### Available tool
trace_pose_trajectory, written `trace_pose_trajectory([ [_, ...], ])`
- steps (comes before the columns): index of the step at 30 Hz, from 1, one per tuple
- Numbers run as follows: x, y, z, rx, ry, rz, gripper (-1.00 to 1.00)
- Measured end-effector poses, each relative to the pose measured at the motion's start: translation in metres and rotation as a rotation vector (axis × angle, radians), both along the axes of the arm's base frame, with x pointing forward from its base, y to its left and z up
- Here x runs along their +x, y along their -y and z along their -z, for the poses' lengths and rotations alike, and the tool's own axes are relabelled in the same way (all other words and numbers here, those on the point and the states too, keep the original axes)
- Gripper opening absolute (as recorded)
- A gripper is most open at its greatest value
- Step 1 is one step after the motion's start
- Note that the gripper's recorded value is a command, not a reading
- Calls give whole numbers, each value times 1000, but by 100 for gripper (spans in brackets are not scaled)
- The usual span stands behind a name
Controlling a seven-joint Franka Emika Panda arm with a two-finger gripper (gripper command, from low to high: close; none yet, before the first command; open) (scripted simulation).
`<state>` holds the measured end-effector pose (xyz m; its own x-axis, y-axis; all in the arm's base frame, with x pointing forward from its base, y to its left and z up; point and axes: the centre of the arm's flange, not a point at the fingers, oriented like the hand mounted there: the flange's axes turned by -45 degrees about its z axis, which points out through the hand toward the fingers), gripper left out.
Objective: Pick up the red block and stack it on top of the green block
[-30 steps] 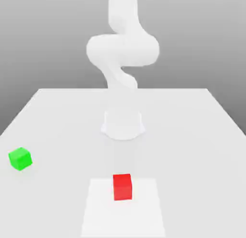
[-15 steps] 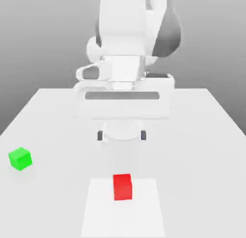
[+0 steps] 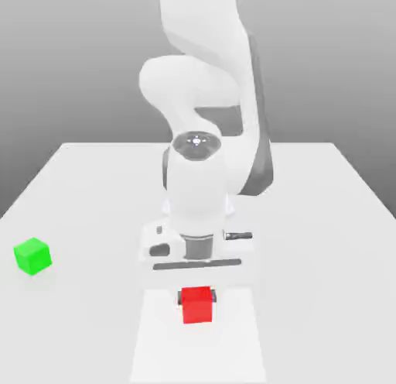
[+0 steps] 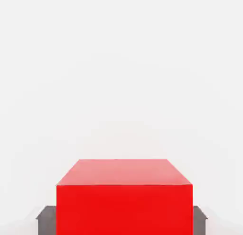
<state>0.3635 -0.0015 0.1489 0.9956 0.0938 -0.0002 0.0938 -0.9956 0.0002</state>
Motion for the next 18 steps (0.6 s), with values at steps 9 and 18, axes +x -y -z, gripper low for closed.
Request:
trace_pose_trajectory([
  [9, 0, 1, -54, 0, 0, 2, -100],
  [18, -24, 174, -76, 0, 1, 450, -100],
])
